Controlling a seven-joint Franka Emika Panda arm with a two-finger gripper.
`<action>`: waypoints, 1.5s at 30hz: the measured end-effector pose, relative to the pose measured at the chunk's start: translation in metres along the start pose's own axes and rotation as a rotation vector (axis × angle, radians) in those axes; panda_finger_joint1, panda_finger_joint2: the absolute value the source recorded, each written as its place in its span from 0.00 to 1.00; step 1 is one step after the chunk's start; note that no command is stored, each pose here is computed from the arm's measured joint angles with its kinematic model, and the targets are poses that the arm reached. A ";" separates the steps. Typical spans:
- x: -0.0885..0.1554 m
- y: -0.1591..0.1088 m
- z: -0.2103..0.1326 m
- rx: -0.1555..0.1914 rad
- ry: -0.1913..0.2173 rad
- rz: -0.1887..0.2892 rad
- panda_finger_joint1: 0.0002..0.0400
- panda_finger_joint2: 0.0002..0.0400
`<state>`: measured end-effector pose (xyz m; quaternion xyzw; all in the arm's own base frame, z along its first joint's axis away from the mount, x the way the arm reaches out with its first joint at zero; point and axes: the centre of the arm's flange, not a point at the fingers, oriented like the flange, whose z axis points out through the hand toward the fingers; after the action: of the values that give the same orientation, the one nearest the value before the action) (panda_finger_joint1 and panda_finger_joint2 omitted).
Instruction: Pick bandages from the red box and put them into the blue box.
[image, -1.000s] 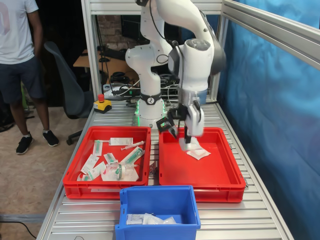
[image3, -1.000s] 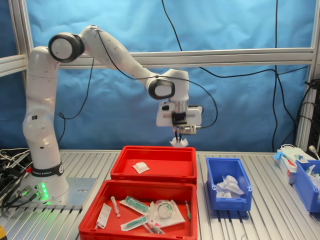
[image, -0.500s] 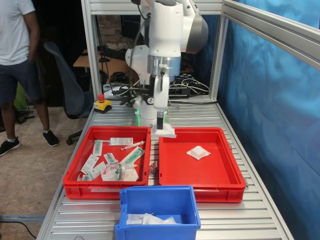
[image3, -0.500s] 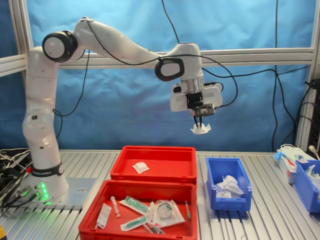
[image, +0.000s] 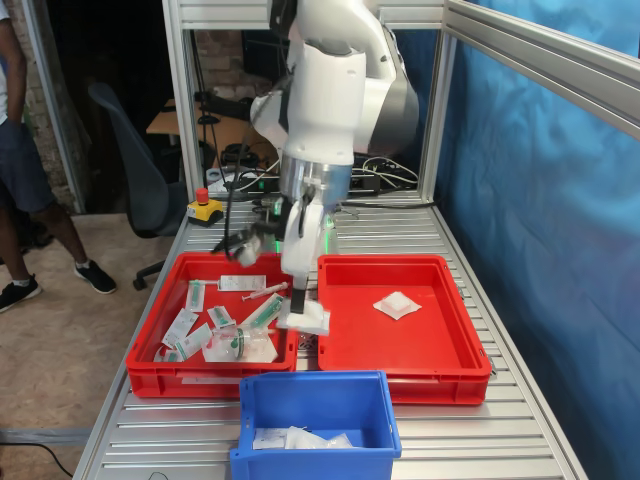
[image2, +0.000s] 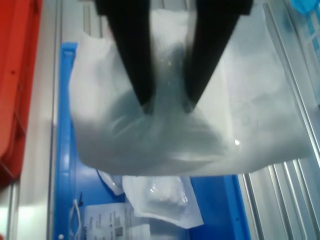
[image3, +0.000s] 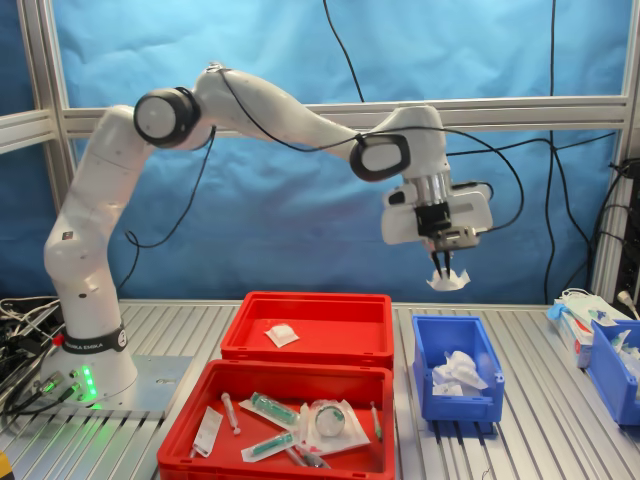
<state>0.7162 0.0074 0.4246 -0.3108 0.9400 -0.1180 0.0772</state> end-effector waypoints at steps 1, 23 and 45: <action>-0.003 0.000 0.005 0.003 0.004 -0.002 0.13 0.13; -0.023 0.020 0.092 -0.004 0.101 -0.044 0.13 0.13; -0.027 0.019 0.088 0.003 0.092 -0.046 0.13 0.13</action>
<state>0.7458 0.0229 0.3368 -0.3264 0.9350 -0.1352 0.0315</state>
